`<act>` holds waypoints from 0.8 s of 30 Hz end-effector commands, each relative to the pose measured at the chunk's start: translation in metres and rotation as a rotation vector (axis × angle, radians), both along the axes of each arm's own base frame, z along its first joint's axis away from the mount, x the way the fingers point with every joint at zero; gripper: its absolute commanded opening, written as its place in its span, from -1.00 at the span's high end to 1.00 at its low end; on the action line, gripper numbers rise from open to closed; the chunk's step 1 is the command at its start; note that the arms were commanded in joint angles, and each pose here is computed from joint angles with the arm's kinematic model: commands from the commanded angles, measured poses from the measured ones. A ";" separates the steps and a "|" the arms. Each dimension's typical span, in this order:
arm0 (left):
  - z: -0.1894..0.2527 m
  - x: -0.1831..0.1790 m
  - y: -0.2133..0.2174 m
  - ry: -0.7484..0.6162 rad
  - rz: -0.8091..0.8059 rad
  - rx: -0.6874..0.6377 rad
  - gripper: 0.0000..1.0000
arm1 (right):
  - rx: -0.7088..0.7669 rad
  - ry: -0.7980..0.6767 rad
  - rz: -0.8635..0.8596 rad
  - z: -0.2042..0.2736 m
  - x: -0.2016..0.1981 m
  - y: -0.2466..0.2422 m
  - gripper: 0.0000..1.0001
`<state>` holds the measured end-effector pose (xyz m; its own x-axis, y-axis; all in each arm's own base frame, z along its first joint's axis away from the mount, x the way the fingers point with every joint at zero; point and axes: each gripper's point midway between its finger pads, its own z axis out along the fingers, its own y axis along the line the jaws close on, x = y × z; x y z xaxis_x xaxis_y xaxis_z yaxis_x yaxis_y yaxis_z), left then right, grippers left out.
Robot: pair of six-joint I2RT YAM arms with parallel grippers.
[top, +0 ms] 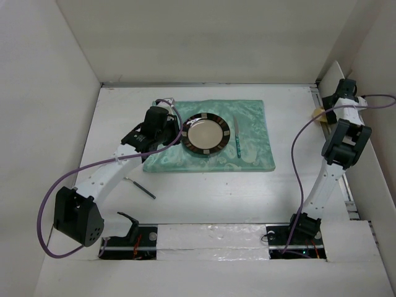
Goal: Set the dinner table for one person
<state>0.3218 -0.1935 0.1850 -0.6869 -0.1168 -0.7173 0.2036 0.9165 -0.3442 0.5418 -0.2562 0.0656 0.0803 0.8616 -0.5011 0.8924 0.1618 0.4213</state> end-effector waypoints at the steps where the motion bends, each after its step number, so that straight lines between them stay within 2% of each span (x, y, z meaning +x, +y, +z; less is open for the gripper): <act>1: 0.015 -0.002 -0.002 -0.052 -0.013 -0.036 0.73 | 0.047 0.105 0.218 -0.011 -0.013 0.065 -0.47; 8: 0.019 -0.006 -0.003 -0.063 -0.024 -0.054 0.73 | 0.069 0.108 0.340 0.006 -0.024 0.091 -0.44; 11: 0.021 -0.007 -0.003 -0.073 -0.024 -0.059 0.73 | 0.091 0.151 0.431 -0.007 -0.043 0.129 -0.45; 15: 0.023 -0.010 -0.002 -0.083 -0.028 -0.066 0.73 | 0.084 0.167 0.479 -0.005 -0.062 0.154 -0.49; 18: 0.023 -0.013 -0.002 -0.084 -0.037 -0.075 0.72 | 0.096 0.178 0.500 -0.011 -0.081 0.171 -0.59; 22: 0.027 -0.015 -0.003 -0.097 -0.044 -0.083 0.72 | 0.117 0.177 0.535 -0.009 -0.093 0.184 -0.94; 24: 0.029 -0.016 -0.002 -0.100 -0.046 -0.084 0.72 | 0.116 0.160 0.569 0.001 -0.093 0.187 -1.00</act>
<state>0.3086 -0.1928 0.1955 -0.6592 -0.1311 -0.7404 0.2425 0.8950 -0.3744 0.4586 -0.0722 0.0589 -0.4364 0.8165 -0.3779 0.7567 0.5603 0.3367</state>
